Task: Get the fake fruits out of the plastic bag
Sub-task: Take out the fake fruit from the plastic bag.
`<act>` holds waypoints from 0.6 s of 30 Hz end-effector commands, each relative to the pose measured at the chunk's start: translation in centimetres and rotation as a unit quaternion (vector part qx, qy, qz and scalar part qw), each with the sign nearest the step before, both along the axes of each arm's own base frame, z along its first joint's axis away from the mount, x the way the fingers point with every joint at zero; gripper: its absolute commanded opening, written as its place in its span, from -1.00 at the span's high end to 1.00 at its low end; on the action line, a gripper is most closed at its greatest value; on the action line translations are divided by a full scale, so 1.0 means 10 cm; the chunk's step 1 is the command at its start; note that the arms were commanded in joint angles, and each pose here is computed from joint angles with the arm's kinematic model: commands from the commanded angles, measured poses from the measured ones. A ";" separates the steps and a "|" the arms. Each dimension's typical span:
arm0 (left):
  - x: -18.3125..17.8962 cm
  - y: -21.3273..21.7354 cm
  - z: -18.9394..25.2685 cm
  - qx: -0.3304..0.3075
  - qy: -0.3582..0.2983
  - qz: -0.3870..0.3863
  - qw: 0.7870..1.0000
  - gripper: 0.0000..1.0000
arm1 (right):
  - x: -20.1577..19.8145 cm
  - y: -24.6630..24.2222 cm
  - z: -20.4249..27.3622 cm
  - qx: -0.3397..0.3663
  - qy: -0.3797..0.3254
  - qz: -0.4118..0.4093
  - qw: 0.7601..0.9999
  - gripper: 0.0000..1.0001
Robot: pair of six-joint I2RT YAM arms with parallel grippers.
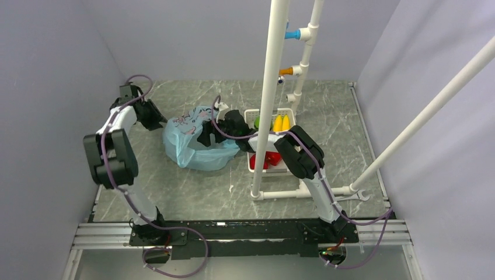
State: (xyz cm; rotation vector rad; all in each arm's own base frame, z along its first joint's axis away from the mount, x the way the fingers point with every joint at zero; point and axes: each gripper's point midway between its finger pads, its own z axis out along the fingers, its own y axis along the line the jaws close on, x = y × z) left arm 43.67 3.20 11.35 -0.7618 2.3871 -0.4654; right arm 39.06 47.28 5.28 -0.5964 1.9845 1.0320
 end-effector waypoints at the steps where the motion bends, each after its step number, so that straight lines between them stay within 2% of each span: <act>1: 0.30 0.04 -0.07 0.019 0.003 -0.020 1.000 0.14 | 0.09 0.18 0.46 0.048 -0.021 0.011 0.999 -0.99; 5: 0.40 -0.15 -0.25 0.001 0.016 -0.051 0.999 0.12 | 0.09 0.23 0.43 0.045 -0.019 0.018 0.999 -0.99; 7: 0.39 -0.30 -0.30 0.011 0.024 -0.071 0.997 0.11 | 0.11 0.24 0.41 0.041 -0.018 0.019 0.999 -0.99; 12: 0.14 -0.76 -0.48 -0.040 0.045 -0.114 0.992 0.11 | 0.23 0.25 0.34 0.019 -0.026 -0.007 0.999 -0.99; 18: -0.10 -1.08 -0.45 -0.051 0.055 -0.155 0.985 0.10 | 0.44 0.06 0.17 -0.044 -0.049 -0.083 0.994 -0.99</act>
